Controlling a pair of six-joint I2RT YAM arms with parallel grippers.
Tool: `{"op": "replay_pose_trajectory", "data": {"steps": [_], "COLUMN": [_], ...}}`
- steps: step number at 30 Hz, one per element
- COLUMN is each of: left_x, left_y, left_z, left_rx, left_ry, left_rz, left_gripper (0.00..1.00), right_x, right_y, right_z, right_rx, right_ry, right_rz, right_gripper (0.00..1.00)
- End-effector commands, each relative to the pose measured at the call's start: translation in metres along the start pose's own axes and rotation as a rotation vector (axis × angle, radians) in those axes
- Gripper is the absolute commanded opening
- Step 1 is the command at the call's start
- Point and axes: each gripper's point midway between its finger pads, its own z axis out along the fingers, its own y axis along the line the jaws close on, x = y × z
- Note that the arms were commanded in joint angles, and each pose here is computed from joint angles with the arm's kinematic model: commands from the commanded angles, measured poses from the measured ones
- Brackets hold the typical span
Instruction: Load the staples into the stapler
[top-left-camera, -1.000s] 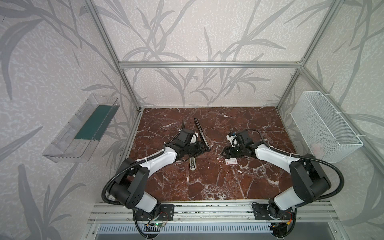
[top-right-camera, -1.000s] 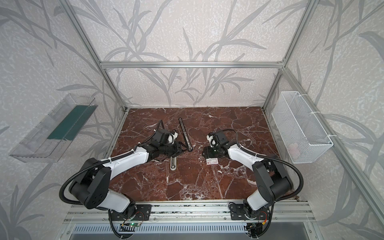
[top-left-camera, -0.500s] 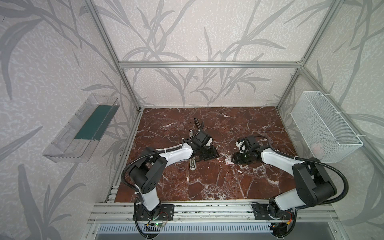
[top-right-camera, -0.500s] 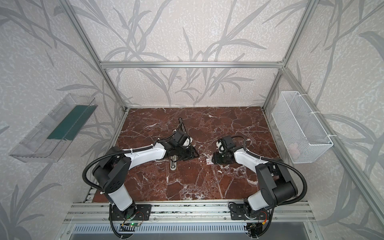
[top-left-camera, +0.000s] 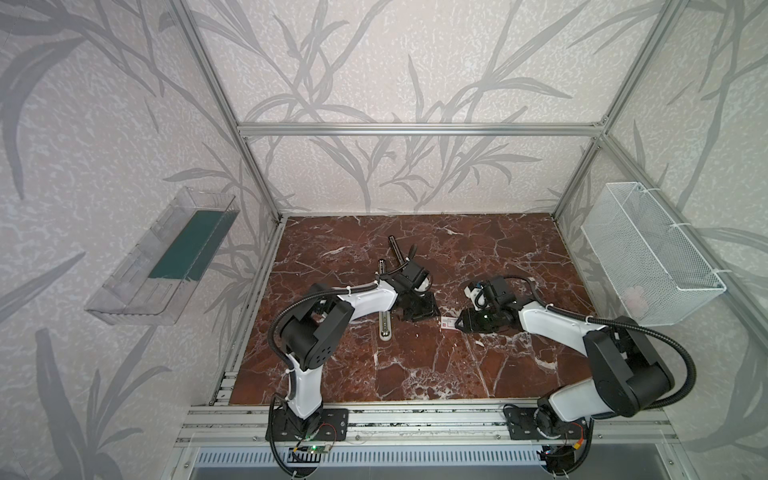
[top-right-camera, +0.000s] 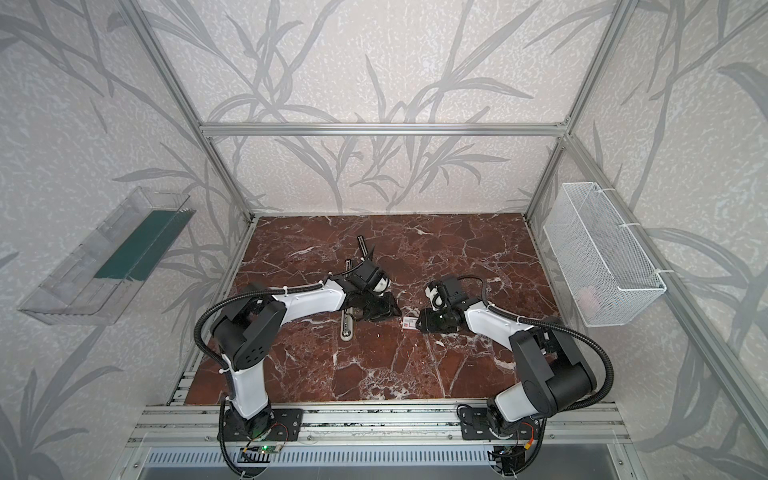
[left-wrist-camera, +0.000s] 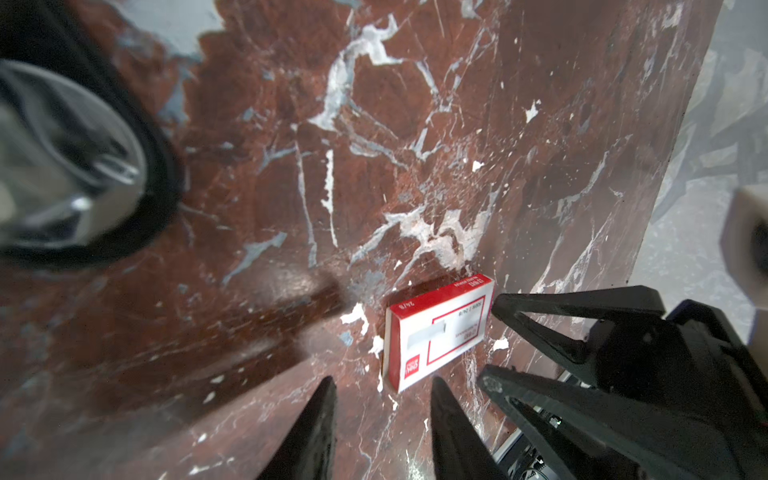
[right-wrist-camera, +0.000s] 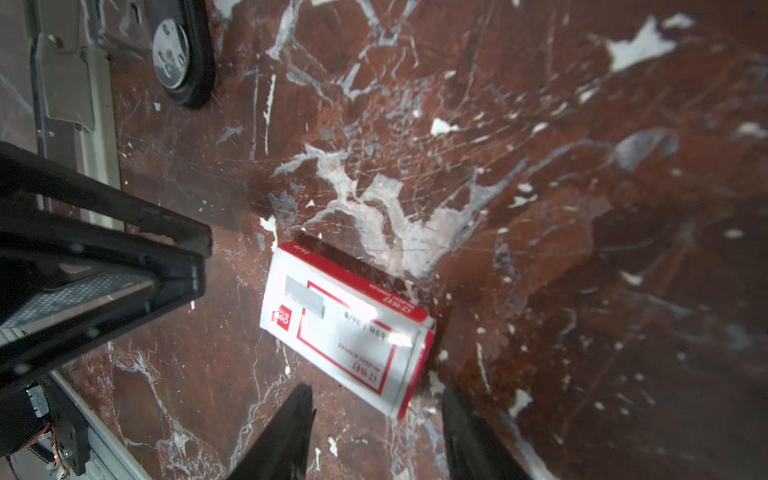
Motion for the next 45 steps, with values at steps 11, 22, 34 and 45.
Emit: {"op": "replay_pose_trajectory", "data": {"steps": [11,22,34,45], "left_x": [0.013,0.014,0.012,0.01], "left_y": [-0.01,-0.009,-0.015,-0.02], "left_z": [0.029,0.031,0.027,0.019], "left_rx": [0.003,0.006,0.024,0.039], "left_ry": [0.119,0.13,0.12,0.096], "left_rz": [0.031,0.028,0.033,0.038], "left_gripper": [0.27,0.04,0.0,0.0], "right_x": [0.001,0.002,0.003,0.005], "right_y": [-0.023,-0.023,-0.027,-0.034], "right_z": [-0.007,0.003,0.004,0.0], "right_rx": [0.036,0.017,0.048,0.091], "right_ry": [-0.025,0.008,0.026,0.03], "right_rz": [0.065,0.078,0.075,0.079], "right_gripper": [0.44,0.31,0.17,0.04]}}
